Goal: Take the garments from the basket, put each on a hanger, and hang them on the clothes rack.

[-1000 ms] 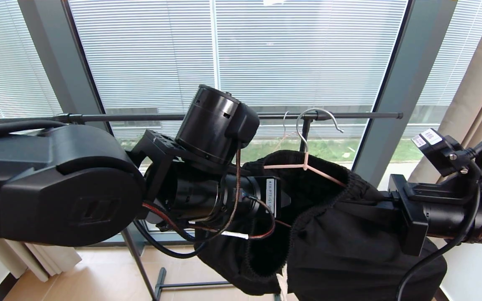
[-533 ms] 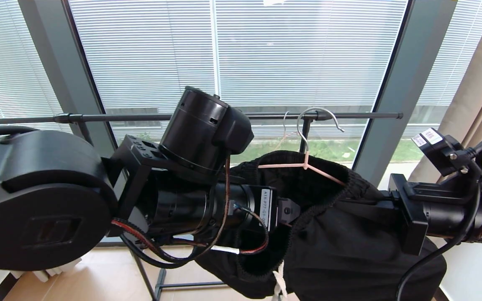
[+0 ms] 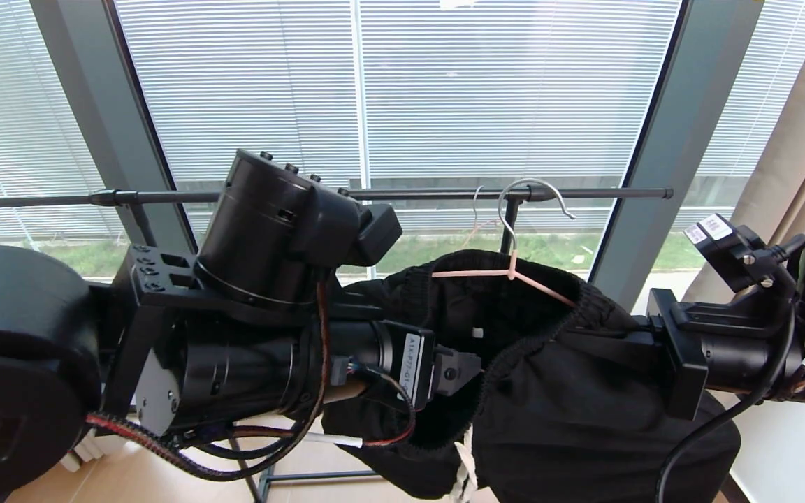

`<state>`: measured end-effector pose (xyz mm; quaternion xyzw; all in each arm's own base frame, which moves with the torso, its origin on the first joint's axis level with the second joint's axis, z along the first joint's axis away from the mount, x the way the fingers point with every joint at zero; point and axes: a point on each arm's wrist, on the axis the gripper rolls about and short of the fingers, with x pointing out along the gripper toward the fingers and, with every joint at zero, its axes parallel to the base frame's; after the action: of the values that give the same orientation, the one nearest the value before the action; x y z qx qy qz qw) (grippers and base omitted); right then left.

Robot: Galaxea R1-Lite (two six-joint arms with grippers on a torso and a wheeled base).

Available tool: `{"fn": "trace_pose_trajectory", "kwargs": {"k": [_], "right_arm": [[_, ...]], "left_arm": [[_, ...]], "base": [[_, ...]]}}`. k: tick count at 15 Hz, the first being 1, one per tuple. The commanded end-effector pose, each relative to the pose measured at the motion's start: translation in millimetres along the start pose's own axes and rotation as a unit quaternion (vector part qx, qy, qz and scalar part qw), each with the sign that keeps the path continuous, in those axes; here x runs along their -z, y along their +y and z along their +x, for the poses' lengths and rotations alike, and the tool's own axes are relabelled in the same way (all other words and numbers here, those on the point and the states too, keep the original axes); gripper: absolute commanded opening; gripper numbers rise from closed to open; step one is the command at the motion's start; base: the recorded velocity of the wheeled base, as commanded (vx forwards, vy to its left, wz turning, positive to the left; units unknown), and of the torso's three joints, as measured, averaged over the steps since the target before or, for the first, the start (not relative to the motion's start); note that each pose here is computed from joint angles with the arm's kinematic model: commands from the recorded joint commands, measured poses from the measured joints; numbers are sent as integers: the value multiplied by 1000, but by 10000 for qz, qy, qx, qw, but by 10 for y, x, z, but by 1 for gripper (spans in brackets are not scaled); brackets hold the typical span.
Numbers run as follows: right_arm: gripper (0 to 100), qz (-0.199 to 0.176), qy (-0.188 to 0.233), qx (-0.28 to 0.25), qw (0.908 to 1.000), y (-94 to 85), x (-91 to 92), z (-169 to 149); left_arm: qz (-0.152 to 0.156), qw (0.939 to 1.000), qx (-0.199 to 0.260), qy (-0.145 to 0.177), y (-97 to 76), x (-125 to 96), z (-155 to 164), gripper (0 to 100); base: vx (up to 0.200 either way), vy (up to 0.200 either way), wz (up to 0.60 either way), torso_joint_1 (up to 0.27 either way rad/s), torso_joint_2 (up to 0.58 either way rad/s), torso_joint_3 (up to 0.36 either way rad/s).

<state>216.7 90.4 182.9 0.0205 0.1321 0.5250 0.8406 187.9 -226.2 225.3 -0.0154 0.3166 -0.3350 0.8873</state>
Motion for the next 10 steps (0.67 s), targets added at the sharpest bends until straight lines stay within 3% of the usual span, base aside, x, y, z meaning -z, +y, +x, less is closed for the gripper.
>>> {"fn": "trace_pose_trajectory", "kwargs": {"k": [1, 5, 7, 10], "right_arm": [[0, 53, 35, -34, 10000, -30, 26, 6], [0, 188, -3, -425, 9989, -162, 55, -75], [0, 266, 28, -638, 9976, -202, 96, -77], [0, 346, 52, -849, 9958, -288, 138, -30]], "left_arm": [[286, 9995, -27, -130, 98, 133, -120, 100], [488, 9947, 31, -899, 224, 162, -397, 100], [698, 9913, -198, -1102, 354, 138, -550, 100], [661, 9902, -235, -1209, 553, 76, -630, 100]], "base": [[0, 0, 0, 0, 0, 0], [0, 0, 0, 0, 0, 0], [0, 0, 0, 0, 0, 0], [0, 0, 0, 0, 0, 0]]}}
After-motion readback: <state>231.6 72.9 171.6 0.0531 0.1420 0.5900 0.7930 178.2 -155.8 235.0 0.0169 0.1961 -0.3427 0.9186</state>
